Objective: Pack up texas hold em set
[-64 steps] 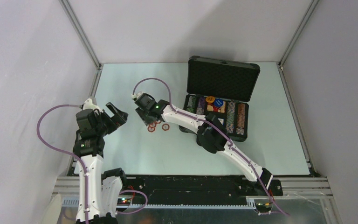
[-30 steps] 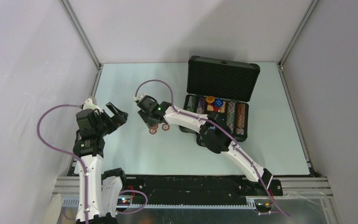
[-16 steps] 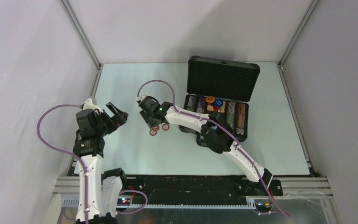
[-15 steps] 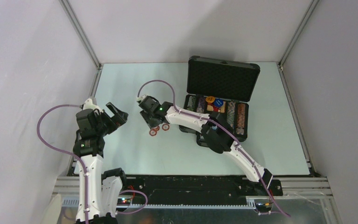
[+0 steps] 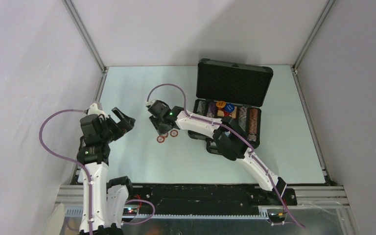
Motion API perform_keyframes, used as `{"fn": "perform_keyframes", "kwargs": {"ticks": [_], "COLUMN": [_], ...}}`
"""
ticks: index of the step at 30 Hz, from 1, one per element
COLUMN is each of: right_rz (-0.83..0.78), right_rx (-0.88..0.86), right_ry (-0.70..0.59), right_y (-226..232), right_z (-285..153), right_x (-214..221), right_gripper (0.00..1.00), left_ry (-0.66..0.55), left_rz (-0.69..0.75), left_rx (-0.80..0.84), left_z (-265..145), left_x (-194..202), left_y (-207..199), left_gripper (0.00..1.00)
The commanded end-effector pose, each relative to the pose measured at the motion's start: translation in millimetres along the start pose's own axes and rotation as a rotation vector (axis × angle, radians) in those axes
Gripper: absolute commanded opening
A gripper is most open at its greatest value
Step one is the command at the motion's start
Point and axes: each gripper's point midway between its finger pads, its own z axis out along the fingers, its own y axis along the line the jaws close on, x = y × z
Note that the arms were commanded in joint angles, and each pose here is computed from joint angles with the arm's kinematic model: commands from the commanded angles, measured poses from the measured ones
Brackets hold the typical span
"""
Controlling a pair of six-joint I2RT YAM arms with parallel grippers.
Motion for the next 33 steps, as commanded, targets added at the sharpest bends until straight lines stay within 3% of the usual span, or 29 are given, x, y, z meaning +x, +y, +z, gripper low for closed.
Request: {"fn": "perform_keyframes", "kwargs": {"ticks": [1,14,24,33], "right_rz": [0.02,0.101,0.214,0.291], "right_rx": [-0.002,-0.085,-0.183,-0.269], "right_ry": [0.033,0.041,0.045,0.072], "right_y": [-3.7,-7.5,-21.5,-33.0], "right_z": [-14.9,-12.8,-19.0,-20.2], "right_x": [5.7,5.4,9.6,20.6], "right_gripper": [0.42,0.6,0.58,0.5], "left_ry": [-0.013,-0.032,0.052,0.129], "left_rz": [-0.004,-0.069,-0.195,-0.262], "left_rx": [0.041,0.05,-0.089,-0.083], "left_z": [-1.3,-5.2,22.8,56.2], "left_x": [-1.6,-4.1,36.5,78.4], "left_y": [-9.8,-18.7,3.5,5.3], "left_gripper": [0.98,0.98,0.96,0.9]}}
